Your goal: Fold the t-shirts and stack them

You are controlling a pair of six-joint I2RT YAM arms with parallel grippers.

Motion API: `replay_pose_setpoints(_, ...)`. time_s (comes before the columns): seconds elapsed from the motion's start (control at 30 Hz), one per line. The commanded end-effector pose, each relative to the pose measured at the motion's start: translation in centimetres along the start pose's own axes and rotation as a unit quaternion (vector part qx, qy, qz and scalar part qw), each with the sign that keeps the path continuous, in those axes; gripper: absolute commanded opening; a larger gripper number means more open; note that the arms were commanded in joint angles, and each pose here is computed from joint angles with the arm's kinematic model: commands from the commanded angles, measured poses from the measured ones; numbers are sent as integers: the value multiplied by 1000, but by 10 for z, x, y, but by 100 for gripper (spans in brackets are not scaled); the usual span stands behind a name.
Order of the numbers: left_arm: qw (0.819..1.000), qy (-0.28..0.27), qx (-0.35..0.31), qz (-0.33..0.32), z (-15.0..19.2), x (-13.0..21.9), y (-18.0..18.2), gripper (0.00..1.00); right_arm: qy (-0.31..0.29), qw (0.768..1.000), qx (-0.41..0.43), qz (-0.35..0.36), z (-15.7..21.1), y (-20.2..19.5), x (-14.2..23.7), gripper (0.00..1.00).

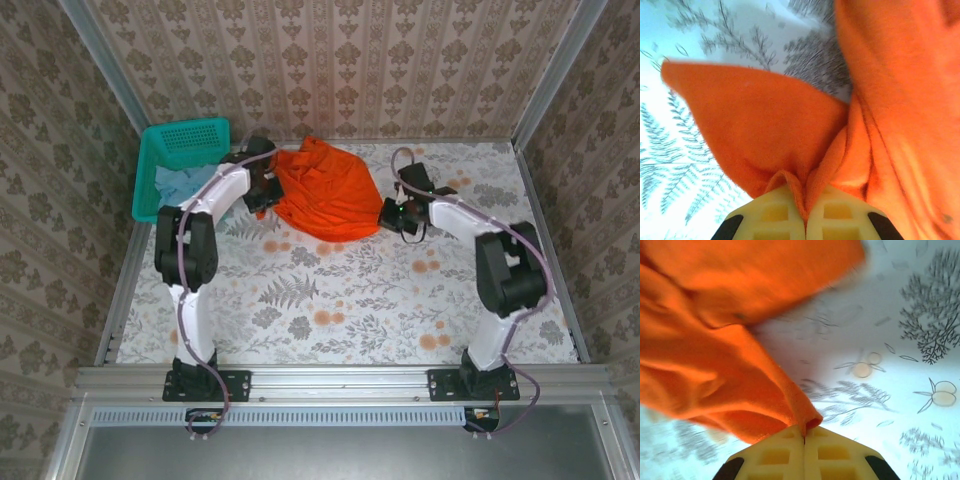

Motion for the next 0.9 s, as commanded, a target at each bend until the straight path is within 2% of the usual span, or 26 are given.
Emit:
replay_pose_setpoints(0.0, 994, -97, -26, 35, -27, 87, -17, 0, -52, 997, 26, -58, -3, 25, 62, 0)
replay_pose_setpoints(0.17, 988, -143, -46, 41, -26, 137, -24, 0, -87, 988, 31, -121, 16, 37, 111, 0)
replay_pose_setpoints(0.2, 988, -143, -45, 32, -22, 142, -19, 1, -84, 987, 32, -134, 24, 38, 115, 0)
replay_pose_setpoints(0.27, 990, -134, -41, 13, -8, 146, -7, 9, -63, 986, 46, -148, 46, 41, 115, 0)
replay_pose_setpoints(0.33, 992, -118, -32, -8, 12, 142, 9, 15, -23, 985, 77, -151, 78, 45, 107, 0)
replay_pose_setpoints(0.4, 993, -107, -17, -38, 32, 137, 29, 30, 28, 981, 109, -159, 114, 55, 95, 0)
replay_pose_setpoints(0.47, 993, -102, 2, -52, 47, 134, 46, 38, 83, 973, 137, -169, 147, 65, 81, 0)
replay_pose_setpoints(0.5, 993, -98, 19, -61, 52, 132, 56, 55, 116, 965, 157, -174, 163, 71, 75, 0)
replay_pose_setpoints(0.53, 993, -97, 31, -63, 56, 132, 62, 66, 144, 958, 175, -178, 177, 76, 71, 2)
replay_pose_setpoints(0.6, 992, -106, 37, -64, 59, 136, 67, 82, 172, 953, 186, -169, 185, 78, 61, 28)
replay_pose_setpoints(0.63, 991, -112, 35, -64, 60, 139, 67, 88, 164, 955, 188, -162, 180, 77, 61, 36)
replay_pose_setpoints(0.73, 993, -108, 24, -42, 60, 140, 59, 93, 93, 970, 166, -148, 145, 74, 65, 62)
replay_pose_setpoints(0.8, 996, -90, 5, -12, 67, 134, 43, 93, 40, 987, 105, -116, 110, 59, 60, 69)
replay_pose_setpoints(0.87, 997, -67, -20, 13, 80, 125, 26, 93, 25, 995, 50, -80, 83, 43, 47, 67)
Point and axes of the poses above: each hand's point on the last joint's axis, 136 mm out from that joint toward the fingers, its own x axis back along the fingers, its own y axis along the line the jaws close on, z = x × y, the point moved 4 cm from there along x, back along the fingers, and after that the axes turned 7 degrees about -x, right-handed, at the moved point
